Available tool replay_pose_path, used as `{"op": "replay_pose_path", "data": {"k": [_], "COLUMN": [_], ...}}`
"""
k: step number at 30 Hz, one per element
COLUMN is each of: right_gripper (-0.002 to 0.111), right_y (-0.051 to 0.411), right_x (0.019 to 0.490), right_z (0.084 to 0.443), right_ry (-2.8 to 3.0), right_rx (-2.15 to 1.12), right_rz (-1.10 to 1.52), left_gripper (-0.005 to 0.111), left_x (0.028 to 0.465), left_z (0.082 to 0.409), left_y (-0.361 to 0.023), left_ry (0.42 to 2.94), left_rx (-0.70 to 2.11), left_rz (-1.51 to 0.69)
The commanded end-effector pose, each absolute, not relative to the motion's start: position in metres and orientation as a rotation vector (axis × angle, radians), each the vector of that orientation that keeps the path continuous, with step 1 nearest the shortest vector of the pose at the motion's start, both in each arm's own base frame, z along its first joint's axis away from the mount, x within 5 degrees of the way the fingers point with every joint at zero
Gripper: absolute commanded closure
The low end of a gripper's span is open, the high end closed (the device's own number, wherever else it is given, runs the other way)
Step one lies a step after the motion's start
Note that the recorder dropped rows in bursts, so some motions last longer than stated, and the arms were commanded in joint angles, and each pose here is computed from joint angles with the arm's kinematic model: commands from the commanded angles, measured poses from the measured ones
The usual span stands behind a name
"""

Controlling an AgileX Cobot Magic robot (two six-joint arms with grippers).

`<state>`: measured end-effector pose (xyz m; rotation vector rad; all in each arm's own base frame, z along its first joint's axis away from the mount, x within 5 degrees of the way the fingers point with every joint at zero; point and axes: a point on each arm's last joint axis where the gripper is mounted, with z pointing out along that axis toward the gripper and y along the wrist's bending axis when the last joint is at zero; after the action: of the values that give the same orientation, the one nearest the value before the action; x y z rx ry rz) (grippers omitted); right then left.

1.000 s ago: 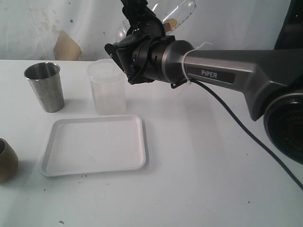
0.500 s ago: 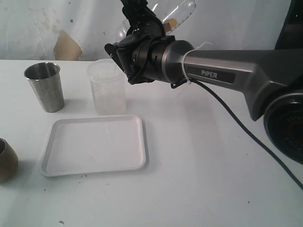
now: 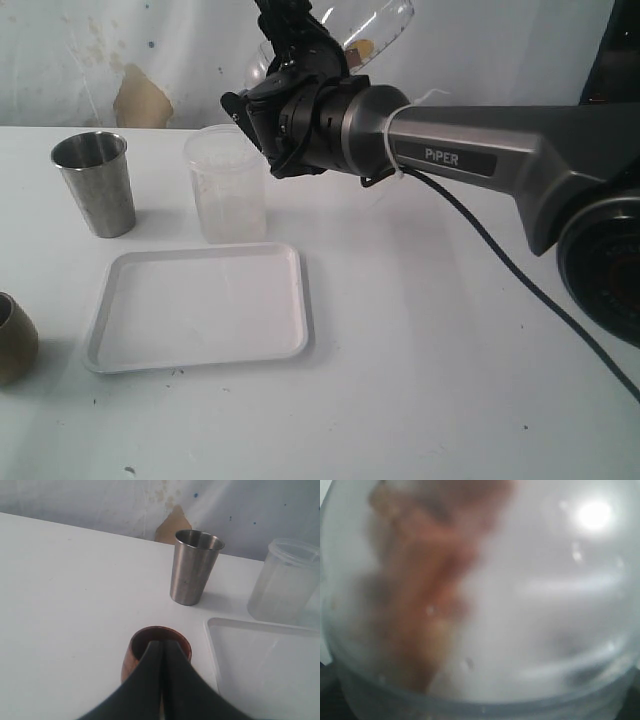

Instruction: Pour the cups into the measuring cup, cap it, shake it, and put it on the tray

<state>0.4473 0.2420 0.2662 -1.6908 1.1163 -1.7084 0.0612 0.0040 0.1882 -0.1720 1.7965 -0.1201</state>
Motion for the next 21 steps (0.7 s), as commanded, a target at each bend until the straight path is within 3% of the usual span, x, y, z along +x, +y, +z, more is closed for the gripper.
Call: {"op": "replay_pose_path", "data": {"k": [1,21], "right_gripper": [0.108,0.108], "right_y": [0.2403,0.2406], "right_x": [0.4469,0.4469], "right_z": [0.2798,0.2798], "right_ry": [1.079,1.09], "right_rx": [-1.659,-1.644], "right_rz": [-1.755,-1.74], "left_gripper": [0.106,0.106], "left_x": [0.0611,0.0611], "left_z": [0.1872,0.1872], "left_y": [0.0036,0.0036], "left_ry": [1.793,1.793], "left_rx": [-0.162,-0.162], "left_rz": [-0.121,-0.121]}}
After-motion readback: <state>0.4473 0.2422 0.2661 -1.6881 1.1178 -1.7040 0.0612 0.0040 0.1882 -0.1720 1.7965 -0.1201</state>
